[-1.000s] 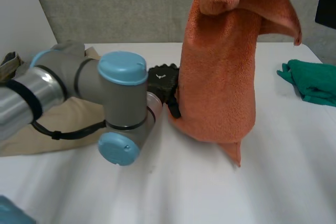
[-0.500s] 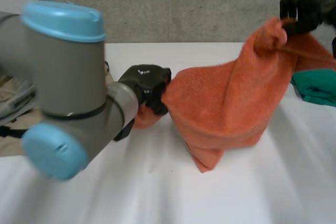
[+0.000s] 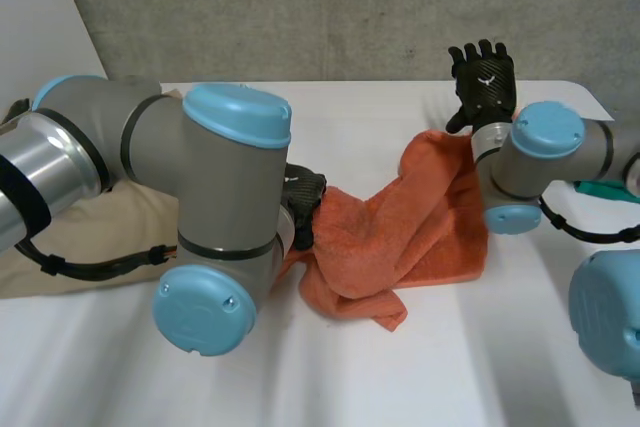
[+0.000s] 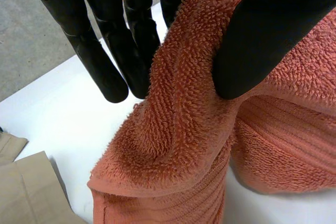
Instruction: Fold the laundry.
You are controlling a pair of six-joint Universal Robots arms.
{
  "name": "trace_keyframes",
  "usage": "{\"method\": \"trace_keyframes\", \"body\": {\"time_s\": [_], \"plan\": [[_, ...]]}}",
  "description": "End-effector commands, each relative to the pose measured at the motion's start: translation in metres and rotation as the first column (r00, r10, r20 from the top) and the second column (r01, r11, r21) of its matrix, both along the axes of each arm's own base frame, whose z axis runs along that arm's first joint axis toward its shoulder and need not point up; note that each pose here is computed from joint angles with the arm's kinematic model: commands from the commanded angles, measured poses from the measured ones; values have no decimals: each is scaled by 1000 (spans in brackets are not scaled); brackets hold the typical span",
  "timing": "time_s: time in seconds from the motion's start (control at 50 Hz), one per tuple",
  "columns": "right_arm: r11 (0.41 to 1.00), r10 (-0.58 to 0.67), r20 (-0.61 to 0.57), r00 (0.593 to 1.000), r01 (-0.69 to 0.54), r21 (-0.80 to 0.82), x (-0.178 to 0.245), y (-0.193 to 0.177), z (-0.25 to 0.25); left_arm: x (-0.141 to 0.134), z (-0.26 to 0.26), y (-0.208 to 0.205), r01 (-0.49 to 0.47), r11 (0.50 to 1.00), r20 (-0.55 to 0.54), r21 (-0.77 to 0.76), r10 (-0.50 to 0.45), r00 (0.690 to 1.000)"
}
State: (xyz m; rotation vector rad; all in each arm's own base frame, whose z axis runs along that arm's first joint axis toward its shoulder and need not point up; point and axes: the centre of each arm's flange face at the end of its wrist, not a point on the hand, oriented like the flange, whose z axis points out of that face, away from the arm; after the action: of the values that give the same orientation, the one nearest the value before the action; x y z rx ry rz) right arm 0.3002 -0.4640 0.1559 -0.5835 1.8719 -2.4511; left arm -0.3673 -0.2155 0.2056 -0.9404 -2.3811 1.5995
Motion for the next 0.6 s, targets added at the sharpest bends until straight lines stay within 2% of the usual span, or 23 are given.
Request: {"method": "trace_keyframes", "body": {"time_s": [0.02, 0.12, 0.18, 0.28, 0.44, 0.6], "plan": [[994, -52, -35, 998, 55, 94, -15, 26, 55, 3, 20, 3, -6, 1000, -50, 18, 7, 999], [968, -31, -97, 995, 54, 246, -39, 70, 91, 6, 43, 6, 5, 1000, -95, -13, -6, 995], [942, 6, -133, 991, 39, 333, -50, 92, 93, 6, 51, 8, 19, 1000, -116, -22, -22, 993], [838, 135, -187, 973, -11, 546, -70, 139, 73, 4, 61, 14, 45, 998, -139, -36, -50, 989], [738, 293, -172, 940, -108, 667, -72, 181, 31, 3, 60, 16, 54, 998, -134, -36, -58, 989], [747, 328, -168, 930, -146, 649, -62, 190, -8, 4, 61, 17, 51, 998, -138, -33, -55, 989]]}}
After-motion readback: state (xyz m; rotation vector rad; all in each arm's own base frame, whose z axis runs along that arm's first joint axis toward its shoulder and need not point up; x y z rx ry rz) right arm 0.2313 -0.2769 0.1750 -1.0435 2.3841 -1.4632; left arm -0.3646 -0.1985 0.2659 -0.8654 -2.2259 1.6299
